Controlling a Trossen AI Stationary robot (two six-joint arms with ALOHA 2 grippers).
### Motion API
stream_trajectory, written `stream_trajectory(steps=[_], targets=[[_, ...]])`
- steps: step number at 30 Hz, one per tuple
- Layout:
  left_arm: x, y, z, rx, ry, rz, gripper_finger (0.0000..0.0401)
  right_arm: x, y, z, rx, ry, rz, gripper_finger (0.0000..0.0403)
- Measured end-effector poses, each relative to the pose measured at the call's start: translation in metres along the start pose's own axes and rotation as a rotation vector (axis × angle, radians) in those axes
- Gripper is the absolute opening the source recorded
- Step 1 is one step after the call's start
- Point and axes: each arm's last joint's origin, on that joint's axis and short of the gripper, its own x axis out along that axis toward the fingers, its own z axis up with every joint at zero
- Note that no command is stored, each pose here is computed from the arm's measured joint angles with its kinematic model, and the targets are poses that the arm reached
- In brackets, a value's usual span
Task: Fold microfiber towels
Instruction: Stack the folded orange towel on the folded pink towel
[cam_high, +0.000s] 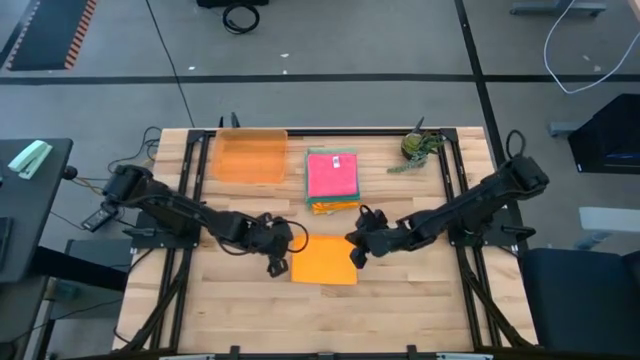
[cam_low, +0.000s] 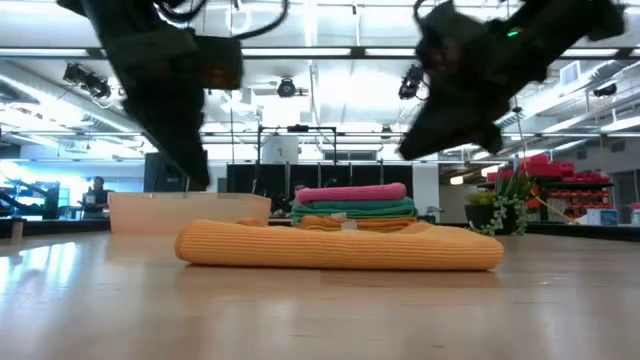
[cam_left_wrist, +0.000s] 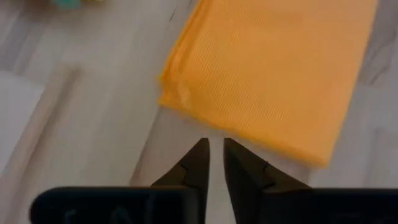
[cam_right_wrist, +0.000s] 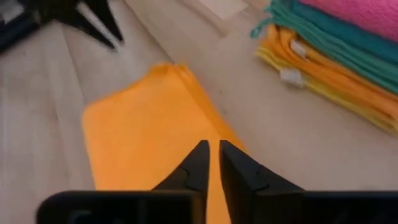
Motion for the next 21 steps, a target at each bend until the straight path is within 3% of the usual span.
stream_trajectory(steps=[6, 13, 16, 21], targets=[[-0.011, -0.007, -0.01, -0.064, -0.028, 0.049, 0.0118, -0.021, 0.008, -0.015, 0.003, 0.01, -0.026, 0.0101], [-0.012, -0.015, -0.028, -0.163, -0.2, 0.05, 0.0222, -0.029, 0.013, -0.032, 0.043, 0.009, -0.065, 0.0182], [-0.003, -0.011, -0.035, -0.265, -0.243, 0.011, 0.0254, -0.028, 0.007, -0.039, 0.058, 0.005, -0.077, 0.0211], [0.014, 0.007, -0.055, -0.434, -0.261, -0.014, 0.029, -0.018, -0.01, -0.056, 0.194, -0.034, -0.042, 0.024]])
